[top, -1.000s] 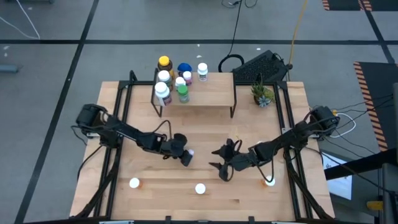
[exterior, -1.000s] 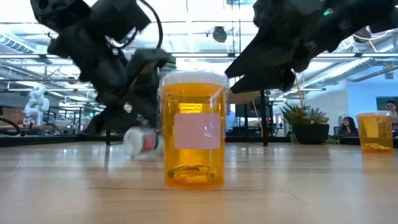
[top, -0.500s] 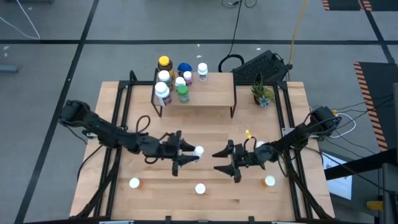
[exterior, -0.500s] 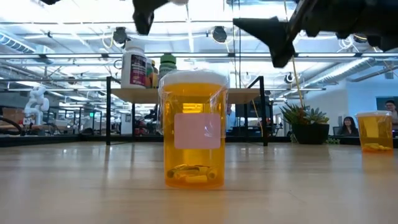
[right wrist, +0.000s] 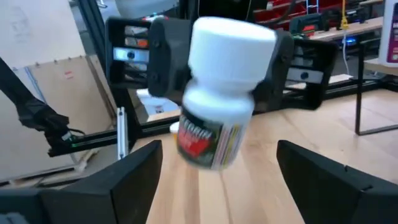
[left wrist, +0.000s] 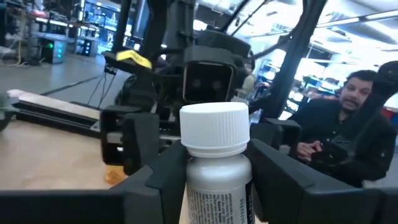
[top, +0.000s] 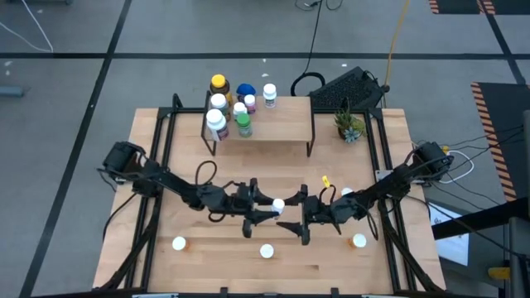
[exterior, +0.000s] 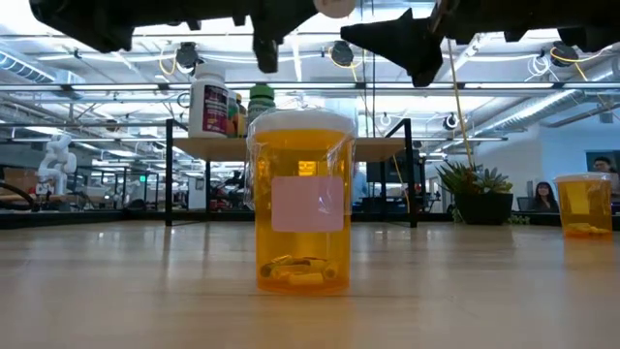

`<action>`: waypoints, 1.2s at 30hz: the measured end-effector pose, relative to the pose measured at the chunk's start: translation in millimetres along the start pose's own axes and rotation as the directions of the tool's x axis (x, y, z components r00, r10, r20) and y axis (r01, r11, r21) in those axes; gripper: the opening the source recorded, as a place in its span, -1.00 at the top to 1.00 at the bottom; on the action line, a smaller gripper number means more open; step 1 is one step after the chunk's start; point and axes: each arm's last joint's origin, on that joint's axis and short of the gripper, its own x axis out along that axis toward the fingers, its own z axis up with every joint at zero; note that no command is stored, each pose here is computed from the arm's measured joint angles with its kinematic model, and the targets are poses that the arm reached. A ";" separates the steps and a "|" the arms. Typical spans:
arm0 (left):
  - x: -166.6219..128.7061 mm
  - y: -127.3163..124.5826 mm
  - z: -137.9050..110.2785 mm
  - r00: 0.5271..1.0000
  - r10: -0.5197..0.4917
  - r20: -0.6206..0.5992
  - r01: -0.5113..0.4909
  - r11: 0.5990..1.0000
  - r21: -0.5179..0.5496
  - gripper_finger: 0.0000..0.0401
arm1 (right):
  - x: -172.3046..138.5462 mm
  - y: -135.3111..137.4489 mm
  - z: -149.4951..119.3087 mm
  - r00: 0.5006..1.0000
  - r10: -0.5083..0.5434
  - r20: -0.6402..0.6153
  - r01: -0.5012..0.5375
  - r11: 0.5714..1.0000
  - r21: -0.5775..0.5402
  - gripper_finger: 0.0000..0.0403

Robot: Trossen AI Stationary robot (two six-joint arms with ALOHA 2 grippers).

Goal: Pick and place medicine bottles onto shelf by color
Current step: Put the bottom center white medicine bottle on the shelf, aligned with the white small medicine bottle

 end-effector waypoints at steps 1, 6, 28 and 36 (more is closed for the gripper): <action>1.8 -0.2 -1.5 1.000 -0.001 -0.002 0.001 1.000 0.007 0.16 | 0.4 -0.5 0.7 1.000 0.002 0.005 -0.002 1.000 0.004 -0.52; 10.2 -2.7 -4.4 1.000 -0.011 -0.008 0.011 0.999 0.046 0.21 | 0.5 -0.4 1.6 1.000 0.009 0.012 -0.009 1.000 0.017 -0.40; 12.4 -1.1 -6.1 0.990 0.112 -0.091 -0.096 0.981 0.168 0.13 | -1.4 -4.3 -9.8 0.989 -0.130 -0.067 0.127 0.991 -0.039 0.21; 3.5 -6.1 4.7 0.957 0.277 -0.090 -0.240 0.926 0.293 -0.06 | -8.6 -9.8 -22.5 0.920 -0.380 -0.093 0.366 0.920 -0.140 0.24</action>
